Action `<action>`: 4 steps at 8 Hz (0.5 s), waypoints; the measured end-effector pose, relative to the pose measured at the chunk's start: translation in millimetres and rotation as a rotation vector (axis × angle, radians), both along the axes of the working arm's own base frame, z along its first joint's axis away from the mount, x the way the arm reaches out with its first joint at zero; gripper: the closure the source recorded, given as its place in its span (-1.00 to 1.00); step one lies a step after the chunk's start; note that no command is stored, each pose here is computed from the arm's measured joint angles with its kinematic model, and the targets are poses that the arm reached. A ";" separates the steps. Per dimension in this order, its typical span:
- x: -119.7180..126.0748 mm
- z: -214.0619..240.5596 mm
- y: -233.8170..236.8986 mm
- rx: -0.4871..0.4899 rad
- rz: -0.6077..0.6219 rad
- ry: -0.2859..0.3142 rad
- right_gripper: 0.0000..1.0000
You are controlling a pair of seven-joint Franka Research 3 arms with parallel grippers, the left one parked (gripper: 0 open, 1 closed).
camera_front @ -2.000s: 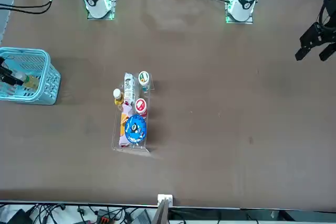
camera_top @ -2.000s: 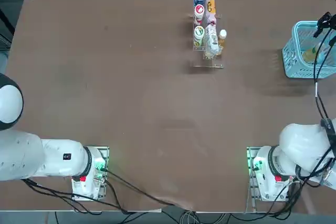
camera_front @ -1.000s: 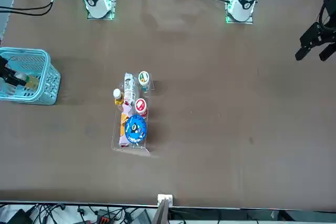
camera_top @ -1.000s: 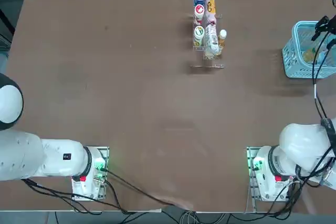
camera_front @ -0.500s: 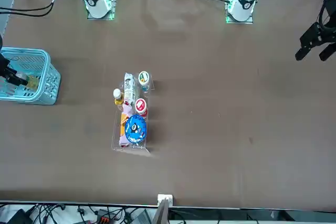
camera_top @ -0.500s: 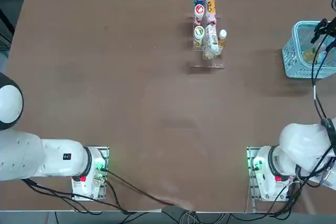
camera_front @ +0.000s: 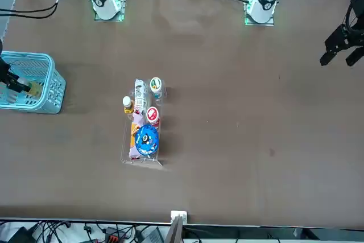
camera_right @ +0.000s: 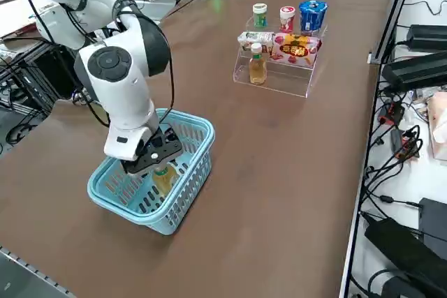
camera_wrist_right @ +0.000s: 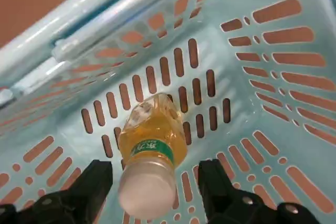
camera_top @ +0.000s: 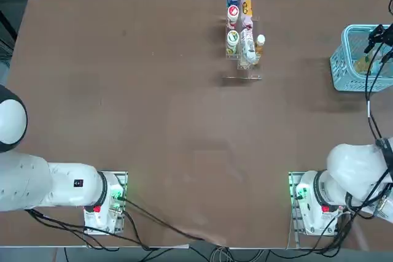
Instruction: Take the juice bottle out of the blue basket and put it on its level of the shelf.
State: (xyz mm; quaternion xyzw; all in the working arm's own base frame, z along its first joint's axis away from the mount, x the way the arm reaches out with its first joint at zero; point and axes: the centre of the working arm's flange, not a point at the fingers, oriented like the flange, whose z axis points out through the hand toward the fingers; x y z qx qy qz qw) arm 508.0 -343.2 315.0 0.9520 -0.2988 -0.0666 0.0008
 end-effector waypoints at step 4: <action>0.7 -0.2 1.0 0.001 0.003 0.000 -0.79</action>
